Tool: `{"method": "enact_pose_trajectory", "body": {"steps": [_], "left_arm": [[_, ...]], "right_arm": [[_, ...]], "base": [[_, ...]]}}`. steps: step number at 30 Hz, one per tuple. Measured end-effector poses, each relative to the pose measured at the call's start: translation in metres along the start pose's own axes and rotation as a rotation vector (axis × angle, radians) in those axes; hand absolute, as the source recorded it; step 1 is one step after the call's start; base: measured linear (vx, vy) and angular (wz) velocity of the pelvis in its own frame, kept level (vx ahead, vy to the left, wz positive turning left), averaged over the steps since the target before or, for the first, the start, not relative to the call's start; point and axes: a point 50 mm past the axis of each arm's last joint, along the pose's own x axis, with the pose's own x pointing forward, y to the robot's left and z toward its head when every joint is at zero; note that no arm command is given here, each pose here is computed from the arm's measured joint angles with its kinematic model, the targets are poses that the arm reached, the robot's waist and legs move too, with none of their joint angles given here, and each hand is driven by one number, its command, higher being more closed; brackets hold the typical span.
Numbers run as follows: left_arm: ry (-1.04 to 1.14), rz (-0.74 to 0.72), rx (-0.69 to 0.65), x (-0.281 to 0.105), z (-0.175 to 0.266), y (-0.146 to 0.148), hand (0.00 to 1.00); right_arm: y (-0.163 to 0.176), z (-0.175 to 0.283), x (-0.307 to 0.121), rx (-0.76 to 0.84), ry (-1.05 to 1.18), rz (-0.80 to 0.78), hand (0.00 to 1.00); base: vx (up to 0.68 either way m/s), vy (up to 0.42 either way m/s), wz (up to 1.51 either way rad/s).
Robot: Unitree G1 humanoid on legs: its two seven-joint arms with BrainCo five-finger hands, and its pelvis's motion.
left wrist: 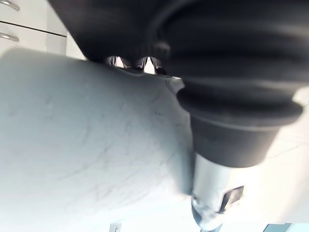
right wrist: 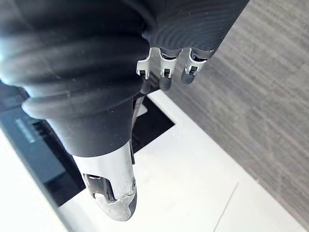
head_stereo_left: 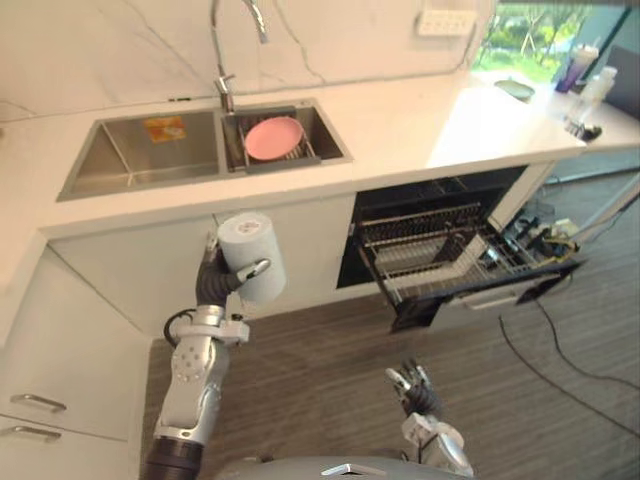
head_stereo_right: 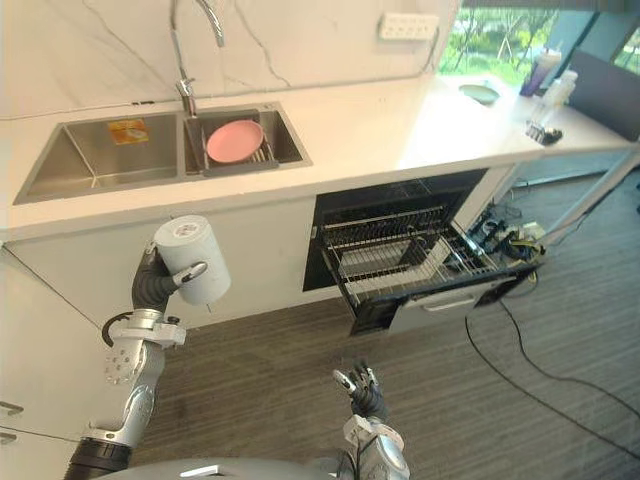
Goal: Walk over to the sink, pick up the cup, carry it to the dishwasher, place the cup inside the dishwasher, then close the dishwasher door
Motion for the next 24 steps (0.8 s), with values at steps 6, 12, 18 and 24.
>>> {"method": "enact_pose_trajectory", "body": {"steps": [6,12,18,24], "left_arm": [[0.052,-0.077,-0.006,-0.008,-0.011,-0.014,1.00],[0.036,-0.107,-0.062,-0.010,-0.008,-0.034,1.00],[0.002,-0.074,-0.060,-0.011,-0.001,-0.031,1.00],[0.001,-0.049,-0.079,-0.014,-0.002,-0.033,1.00]], "right_arm": [[0.007,0.009,-0.008,0.029,-0.041,0.010,0.00],[0.013,0.009,-0.005,0.043,-0.027,0.030,0.00],[0.021,0.003,-0.008,0.062,-0.010,0.065,0.00],[0.010,0.018,-0.010,0.026,-0.063,0.049,0.00]], "base": [[0.15,-0.088,0.16],[0.19,-0.095,-0.10],[0.07,-0.033,-0.23],[0.31,0.067,-0.46]]}}
